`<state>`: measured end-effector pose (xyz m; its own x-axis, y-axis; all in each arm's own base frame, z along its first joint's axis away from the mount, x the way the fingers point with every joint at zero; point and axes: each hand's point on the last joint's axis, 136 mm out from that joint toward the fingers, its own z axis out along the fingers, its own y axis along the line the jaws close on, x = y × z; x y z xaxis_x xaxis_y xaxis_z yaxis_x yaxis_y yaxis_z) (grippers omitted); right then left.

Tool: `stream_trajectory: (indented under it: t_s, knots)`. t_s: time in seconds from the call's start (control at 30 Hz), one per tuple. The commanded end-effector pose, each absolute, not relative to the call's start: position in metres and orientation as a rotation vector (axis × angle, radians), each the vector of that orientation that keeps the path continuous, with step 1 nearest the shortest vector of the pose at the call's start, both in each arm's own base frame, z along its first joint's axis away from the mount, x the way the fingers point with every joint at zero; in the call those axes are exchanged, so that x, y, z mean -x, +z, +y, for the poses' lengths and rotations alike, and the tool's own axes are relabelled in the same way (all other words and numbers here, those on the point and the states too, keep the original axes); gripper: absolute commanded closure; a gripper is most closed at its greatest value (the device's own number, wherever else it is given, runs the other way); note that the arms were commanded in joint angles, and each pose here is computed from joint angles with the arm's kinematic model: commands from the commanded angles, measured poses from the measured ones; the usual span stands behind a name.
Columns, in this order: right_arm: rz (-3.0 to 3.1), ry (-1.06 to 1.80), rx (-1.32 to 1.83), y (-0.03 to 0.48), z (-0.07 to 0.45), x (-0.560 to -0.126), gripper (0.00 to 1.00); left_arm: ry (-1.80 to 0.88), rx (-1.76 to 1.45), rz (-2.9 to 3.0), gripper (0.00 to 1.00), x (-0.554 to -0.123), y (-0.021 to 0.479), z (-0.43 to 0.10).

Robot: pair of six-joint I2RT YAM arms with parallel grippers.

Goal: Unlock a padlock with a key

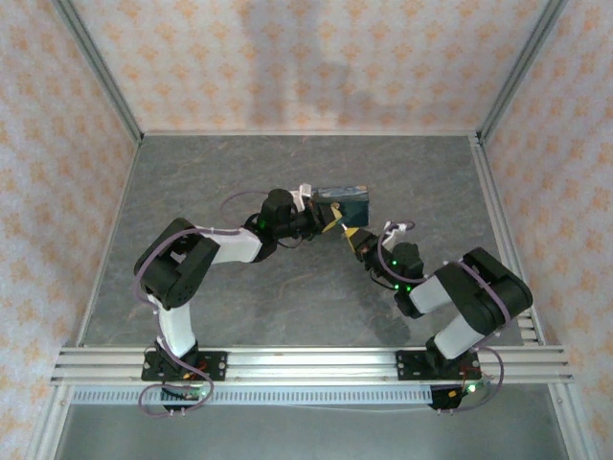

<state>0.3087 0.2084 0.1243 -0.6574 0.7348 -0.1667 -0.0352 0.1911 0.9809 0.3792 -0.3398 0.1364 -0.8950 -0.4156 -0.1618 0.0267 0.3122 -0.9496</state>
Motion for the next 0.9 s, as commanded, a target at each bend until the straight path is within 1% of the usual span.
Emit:
stream_trajectory:
  t_s: [0.0, 0.87]
  knots:
    - [1.753, 1.567, -0.624, 0.1443, 0.2096, -0.3153, 1.0, -1.662, 0.275, 2.115, 1.0, -0.384, 0.1559, -0.342]
    - [1.757, 1.602, -0.643, 0.1451, 0.2163, -0.3223, 1.0, -1.695, 0.279, 2.092, 1.0, -0.3825, 0.1563, -0.3434]
